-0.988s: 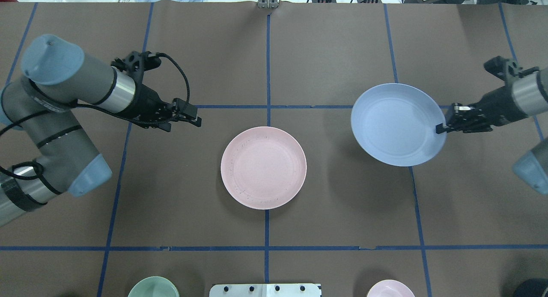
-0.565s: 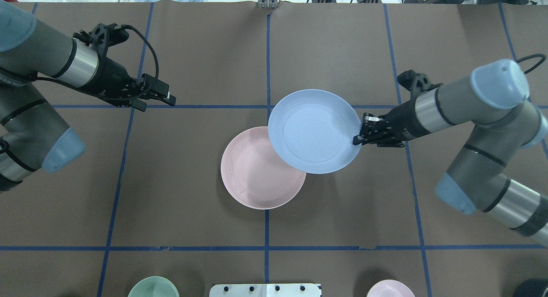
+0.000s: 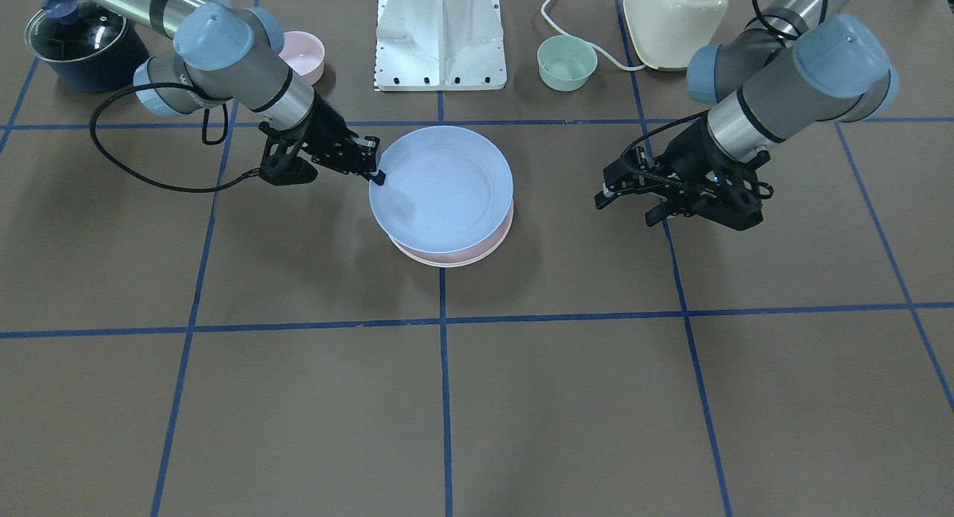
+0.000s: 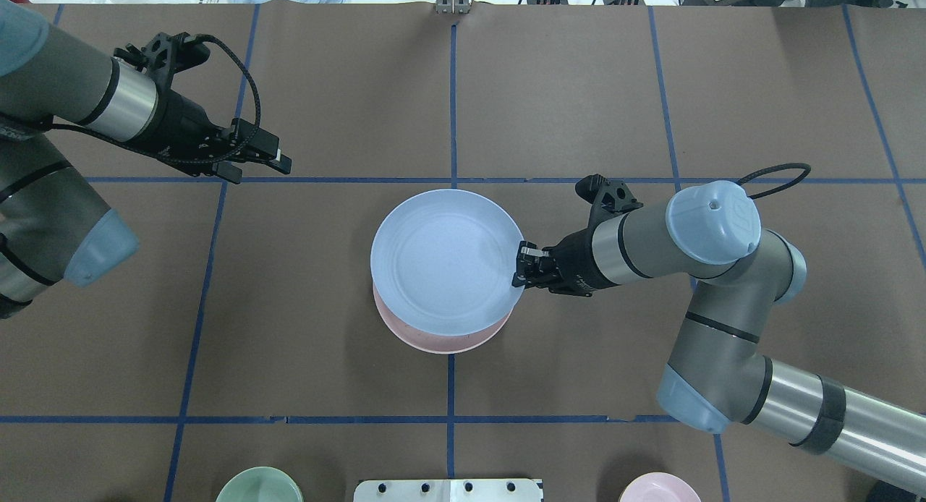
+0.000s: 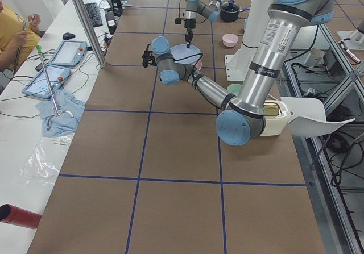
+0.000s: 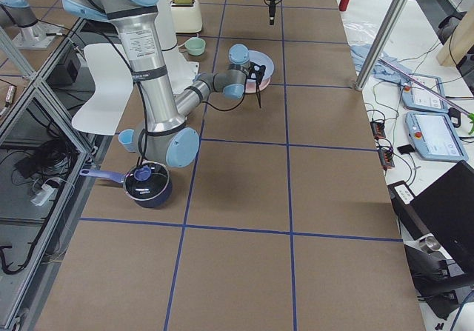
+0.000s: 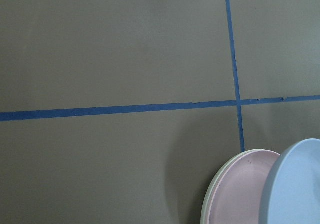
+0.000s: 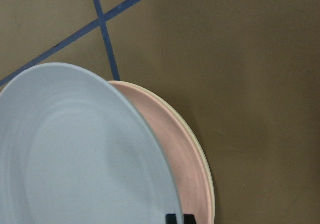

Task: Stack three plates with pink and blue
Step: 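Release the light blue plate and pull the right gripper away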

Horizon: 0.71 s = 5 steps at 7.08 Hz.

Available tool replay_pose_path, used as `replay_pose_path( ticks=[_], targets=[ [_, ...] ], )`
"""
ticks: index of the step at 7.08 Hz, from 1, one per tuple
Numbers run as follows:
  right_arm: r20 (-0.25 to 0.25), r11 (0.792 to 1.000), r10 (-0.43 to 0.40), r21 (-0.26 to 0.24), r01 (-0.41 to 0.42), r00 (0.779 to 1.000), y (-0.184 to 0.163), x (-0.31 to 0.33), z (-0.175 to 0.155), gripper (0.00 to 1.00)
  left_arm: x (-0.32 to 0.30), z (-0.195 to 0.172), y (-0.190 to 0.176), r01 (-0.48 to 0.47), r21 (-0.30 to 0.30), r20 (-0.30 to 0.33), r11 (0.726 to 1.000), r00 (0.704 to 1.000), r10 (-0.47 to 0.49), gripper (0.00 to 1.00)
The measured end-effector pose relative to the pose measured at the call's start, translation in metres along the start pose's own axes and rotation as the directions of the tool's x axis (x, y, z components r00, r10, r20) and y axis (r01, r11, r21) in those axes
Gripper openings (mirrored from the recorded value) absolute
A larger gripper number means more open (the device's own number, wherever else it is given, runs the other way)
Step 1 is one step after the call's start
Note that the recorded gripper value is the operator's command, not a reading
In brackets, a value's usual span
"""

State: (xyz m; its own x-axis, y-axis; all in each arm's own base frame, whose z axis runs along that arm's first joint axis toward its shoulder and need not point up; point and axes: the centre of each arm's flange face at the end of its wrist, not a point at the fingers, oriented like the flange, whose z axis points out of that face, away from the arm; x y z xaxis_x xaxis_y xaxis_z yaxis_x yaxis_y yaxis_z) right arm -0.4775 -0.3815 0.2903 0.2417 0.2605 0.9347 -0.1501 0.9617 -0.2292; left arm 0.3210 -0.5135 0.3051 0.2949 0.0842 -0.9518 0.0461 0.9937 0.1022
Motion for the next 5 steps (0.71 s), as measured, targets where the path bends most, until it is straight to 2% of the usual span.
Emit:
replay_pose_path(
  ticks=[1,5],
  targets=[
    [-0.002,1.0,-0.002,0.005,0.002,1.0,0.0039,-0.0009,0.0043,0.99,0.0007,-0.0007,0.0006,0.003,0.001,-0.001,1.0,1.0,-0.003,1.0],
    [-0.022,1.0,0.004,0.023,-0.003,1.0,0.0021,0.0091,0.0126,1.0,0.0011,-0.0007,0.0022,0.005,0.001,-0.001,1.0,1.0,-0.005,1.0]
  ],
)
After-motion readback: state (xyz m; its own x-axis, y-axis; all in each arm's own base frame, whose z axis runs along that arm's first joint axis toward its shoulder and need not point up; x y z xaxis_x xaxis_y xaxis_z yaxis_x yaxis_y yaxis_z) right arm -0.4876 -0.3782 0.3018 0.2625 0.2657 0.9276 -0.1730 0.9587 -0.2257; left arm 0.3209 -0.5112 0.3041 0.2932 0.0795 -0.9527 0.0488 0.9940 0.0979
